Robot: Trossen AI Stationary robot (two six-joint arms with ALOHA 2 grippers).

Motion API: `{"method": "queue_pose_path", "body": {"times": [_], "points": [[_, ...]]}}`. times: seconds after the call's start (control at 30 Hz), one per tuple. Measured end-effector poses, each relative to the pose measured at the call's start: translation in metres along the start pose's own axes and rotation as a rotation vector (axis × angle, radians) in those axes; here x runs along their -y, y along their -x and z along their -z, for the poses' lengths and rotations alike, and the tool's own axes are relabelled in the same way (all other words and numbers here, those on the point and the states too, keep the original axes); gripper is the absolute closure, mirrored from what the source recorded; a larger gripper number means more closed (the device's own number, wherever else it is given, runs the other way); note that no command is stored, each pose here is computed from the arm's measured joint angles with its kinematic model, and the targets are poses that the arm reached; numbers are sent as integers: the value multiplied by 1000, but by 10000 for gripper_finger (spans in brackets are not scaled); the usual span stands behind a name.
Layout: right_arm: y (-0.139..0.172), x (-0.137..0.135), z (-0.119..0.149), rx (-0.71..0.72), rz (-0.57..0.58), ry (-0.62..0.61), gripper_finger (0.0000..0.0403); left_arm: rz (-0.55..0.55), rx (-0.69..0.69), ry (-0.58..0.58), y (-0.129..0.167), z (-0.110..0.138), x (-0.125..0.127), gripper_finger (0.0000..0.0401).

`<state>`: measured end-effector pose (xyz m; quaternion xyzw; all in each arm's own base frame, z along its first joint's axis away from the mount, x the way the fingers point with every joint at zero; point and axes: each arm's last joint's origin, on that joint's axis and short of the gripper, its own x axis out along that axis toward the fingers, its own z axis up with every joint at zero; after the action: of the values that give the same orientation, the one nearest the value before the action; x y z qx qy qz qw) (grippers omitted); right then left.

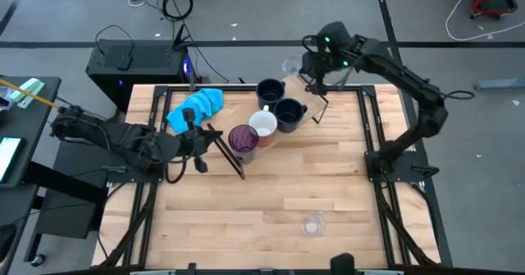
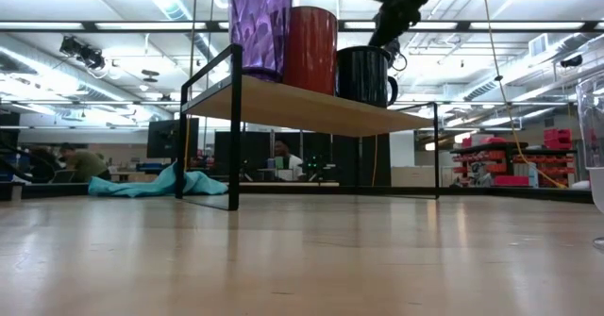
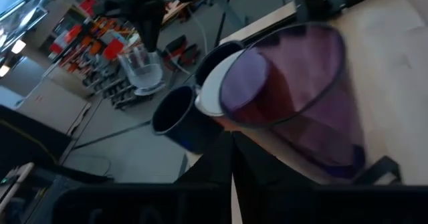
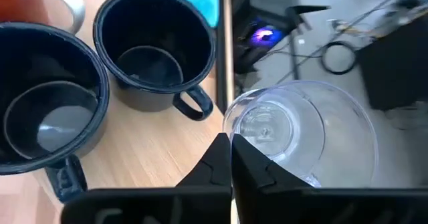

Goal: Stack small to large cups/mugs on shelf
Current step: Put the left transparent mug on the shelf

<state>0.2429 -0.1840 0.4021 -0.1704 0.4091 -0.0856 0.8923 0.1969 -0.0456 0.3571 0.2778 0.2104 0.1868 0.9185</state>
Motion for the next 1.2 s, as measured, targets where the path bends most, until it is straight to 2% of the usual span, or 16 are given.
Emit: {"method": "queue_pose_path", "body": {"times": [0.17, 0.27, 0.4, 0.7, 0.9, 1.2], "points": [[-11, 14, -2, -25, -102, 18, 401, -38, -31, 12, -6, 3, -7, 384], [-19, 23, -3, -45, -135, 6, 400, -54, -44, 17, -9, 5, -10, 379], [-21, 32, -1, -61, -141, -15, 400, -66, -62, -30, -12, 7, -13, 378], [-31, 20, -5, -90, -240, 7, 400, -76, -71, -54, -13, 8, -16, 387], [-29, 17, -8, -92, -227, 23, 400, -76, -71, -52, -13, 8, -16, 377], [-23, 20, -5, -109, -194, 9, 400, -76, -69, -42, -13, 8, -15, 389]]}}
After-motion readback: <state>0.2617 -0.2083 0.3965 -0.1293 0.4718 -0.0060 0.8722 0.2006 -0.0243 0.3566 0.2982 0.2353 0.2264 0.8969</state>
